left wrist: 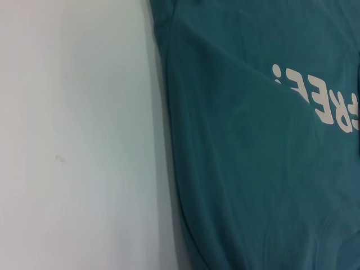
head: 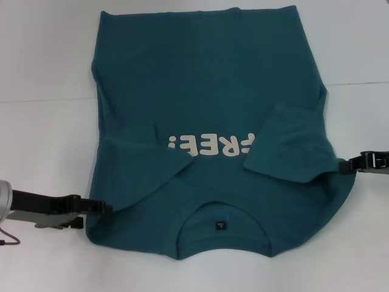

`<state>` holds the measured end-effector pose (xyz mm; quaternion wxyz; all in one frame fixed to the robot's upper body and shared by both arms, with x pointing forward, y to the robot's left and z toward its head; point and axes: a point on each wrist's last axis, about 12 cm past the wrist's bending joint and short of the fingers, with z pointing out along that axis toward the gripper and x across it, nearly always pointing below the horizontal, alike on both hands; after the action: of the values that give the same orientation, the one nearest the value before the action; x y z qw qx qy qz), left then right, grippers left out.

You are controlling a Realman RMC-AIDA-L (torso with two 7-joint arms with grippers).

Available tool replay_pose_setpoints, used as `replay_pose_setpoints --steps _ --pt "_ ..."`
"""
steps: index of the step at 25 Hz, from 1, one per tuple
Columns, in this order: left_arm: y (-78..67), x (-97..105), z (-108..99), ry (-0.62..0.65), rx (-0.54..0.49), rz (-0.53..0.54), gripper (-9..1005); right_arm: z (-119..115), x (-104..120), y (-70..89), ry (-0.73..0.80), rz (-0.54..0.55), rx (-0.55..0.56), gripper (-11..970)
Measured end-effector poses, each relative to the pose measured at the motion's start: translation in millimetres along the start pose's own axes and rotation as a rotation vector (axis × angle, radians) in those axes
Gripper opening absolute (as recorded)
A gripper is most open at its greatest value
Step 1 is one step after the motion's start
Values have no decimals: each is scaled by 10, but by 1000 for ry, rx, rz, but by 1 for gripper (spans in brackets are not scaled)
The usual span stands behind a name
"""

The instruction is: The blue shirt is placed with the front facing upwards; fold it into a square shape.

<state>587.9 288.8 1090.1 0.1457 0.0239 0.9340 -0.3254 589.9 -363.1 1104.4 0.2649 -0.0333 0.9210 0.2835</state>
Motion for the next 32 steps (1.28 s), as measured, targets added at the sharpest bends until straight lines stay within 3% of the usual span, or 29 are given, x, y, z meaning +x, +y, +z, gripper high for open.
replay_pose_setpoints --steps 28,32 --pt "-48 -19 38 17 2 -8 871 5 -28 7 -10 -15 3 23" --pt "-49 -28 32 20 -3 0 806 7 -35 12 -11 -17 3 23"
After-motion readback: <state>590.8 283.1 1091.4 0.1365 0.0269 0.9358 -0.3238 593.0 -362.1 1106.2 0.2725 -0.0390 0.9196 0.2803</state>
